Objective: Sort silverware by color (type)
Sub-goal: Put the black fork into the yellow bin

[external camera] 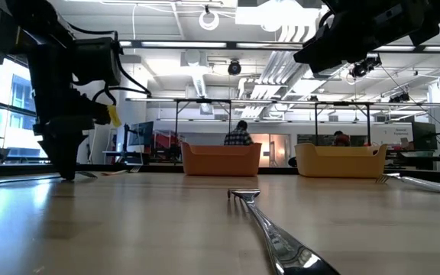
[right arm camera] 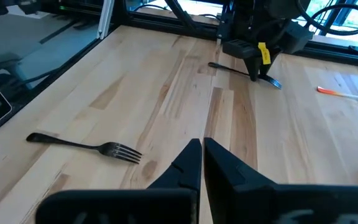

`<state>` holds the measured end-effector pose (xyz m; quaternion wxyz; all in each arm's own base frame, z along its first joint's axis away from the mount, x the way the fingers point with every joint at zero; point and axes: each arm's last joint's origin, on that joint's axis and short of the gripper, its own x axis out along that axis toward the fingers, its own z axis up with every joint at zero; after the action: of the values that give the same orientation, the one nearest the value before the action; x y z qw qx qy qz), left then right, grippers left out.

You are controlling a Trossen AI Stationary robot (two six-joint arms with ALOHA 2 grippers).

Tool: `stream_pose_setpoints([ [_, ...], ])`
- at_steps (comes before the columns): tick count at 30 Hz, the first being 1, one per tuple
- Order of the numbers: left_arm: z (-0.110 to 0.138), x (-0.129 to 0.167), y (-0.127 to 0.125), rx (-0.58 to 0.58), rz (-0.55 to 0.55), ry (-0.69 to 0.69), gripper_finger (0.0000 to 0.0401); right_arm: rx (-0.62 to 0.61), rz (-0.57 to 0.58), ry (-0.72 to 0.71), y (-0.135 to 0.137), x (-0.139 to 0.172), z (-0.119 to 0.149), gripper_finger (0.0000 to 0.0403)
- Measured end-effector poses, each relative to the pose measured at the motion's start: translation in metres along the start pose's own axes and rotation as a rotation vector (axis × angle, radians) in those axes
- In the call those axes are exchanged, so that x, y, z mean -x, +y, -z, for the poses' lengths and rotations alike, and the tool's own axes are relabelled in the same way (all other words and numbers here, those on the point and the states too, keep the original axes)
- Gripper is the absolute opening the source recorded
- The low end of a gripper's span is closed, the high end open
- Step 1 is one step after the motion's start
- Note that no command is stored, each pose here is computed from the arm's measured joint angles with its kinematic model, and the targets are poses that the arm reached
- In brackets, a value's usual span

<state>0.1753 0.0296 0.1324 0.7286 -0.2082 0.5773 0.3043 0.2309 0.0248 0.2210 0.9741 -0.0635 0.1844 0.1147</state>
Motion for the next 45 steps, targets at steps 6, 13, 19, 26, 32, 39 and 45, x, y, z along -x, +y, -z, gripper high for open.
stream_pose_setpoints([
  [6,-0.001,0.000,-0.002,-0.080,0.032,-0.008,0.0037,0.001,0.000,0.003,0.000,0.000,0.000,0.0000],
  [13,-0.017,0.002,-0.017,-0.176,0.143,-0.223,0.0010,0.001,0.044,0.032,-0.001,-0.001,0.003,0.0000],
  [19,-0.034,0.007,-0.029,-0.223,0.315,-0.544,0.0005,0.009,0.103,0.049,-0.004,-0.014,0.008,0.0000],
  [26,-0.045,0.028,-0.037,-0.295,0.622,-1.058,0.0005,0.005,0.145,-0.076,-0.013,-0.051,0.017,0.0013],
  [32,-0.051,0.036,-0.045,-0.345,0.722,-1.251,0.0004,-0.090,0.230,-0.276,-0.032,-0.079,0.029,0.0083],
  [39,-0.055,0.031,-0.052,-0.366,0.745,-1.371,0.0004,-0.135,0.270,-0.316,-0.055,-0.117,0.027,0.0150],
  [45,-0.060,0.027,-0.058,-0.376,0.739,-1.377,0.0003,-0.123,0.276,-0.363,-0.064,-0.140,0.011,0.0162],
])
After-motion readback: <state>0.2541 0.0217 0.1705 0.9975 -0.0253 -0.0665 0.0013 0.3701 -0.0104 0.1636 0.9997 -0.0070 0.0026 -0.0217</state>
